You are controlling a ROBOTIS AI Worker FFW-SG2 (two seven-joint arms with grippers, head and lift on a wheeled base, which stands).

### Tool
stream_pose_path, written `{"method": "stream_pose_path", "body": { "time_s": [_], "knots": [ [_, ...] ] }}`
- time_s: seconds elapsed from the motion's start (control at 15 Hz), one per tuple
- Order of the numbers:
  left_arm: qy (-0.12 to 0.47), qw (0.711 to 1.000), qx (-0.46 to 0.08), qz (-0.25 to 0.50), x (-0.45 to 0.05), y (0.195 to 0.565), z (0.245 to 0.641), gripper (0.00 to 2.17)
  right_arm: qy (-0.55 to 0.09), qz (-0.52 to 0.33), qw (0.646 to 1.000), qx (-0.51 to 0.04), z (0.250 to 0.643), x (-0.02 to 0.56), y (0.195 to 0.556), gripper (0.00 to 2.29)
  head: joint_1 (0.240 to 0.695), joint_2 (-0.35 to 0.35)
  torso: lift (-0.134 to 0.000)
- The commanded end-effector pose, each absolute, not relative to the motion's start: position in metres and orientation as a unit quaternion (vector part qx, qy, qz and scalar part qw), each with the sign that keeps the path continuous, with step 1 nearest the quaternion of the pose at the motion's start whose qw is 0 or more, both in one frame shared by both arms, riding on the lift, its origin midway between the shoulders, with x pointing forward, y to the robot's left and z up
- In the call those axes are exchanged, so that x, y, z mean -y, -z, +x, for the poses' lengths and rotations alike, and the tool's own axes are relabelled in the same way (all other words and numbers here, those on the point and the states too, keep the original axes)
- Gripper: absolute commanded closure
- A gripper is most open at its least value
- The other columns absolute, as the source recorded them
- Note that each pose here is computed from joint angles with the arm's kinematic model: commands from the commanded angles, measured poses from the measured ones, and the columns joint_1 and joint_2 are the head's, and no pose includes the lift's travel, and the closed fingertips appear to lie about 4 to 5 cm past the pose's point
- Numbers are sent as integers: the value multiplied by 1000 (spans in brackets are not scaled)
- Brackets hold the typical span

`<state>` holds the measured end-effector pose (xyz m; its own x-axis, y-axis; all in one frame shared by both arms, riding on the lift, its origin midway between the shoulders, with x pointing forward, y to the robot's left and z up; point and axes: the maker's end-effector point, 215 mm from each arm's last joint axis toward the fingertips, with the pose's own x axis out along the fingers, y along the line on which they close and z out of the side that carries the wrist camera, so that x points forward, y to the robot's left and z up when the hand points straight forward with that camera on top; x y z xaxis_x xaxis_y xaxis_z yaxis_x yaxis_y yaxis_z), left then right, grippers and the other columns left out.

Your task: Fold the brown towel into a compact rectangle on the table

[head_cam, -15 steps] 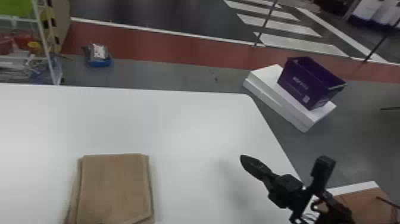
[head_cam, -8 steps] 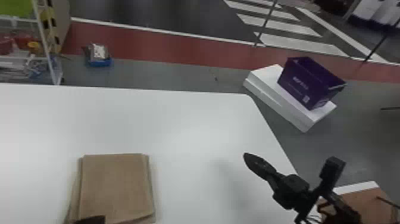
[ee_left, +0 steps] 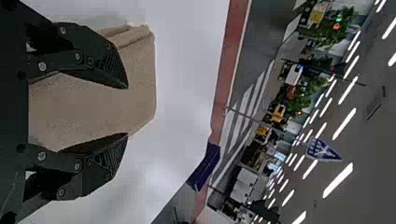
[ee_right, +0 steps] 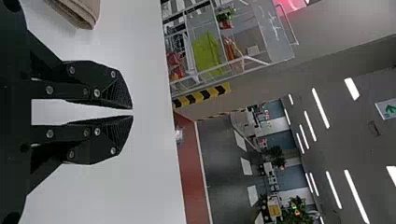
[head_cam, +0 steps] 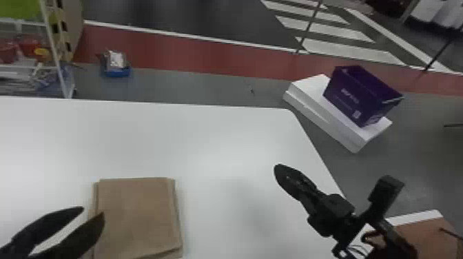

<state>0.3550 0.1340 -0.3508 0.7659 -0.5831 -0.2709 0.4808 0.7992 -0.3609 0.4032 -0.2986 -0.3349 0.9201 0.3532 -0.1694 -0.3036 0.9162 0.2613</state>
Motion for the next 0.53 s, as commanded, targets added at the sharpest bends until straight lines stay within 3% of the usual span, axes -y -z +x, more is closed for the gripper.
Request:
{"method": "stream_pose_path", "body": {
  "time_s": [0.0,0.33,0.47],
  "knots": [
    [245,956,-120,-111,-156,315,378,-1,-181,100,973,-104,405,264,322,-2,695,-256,-123],
    [166,983,-71,-37,-178,300,399,2,-162,47,981,-101,405,217,306,53,695,-119,-123],
    [142,988,-55,-34,-180,304,404,12,-169,31,983,-58,403,205,284,124,695,-69,-123]
  ]
}}
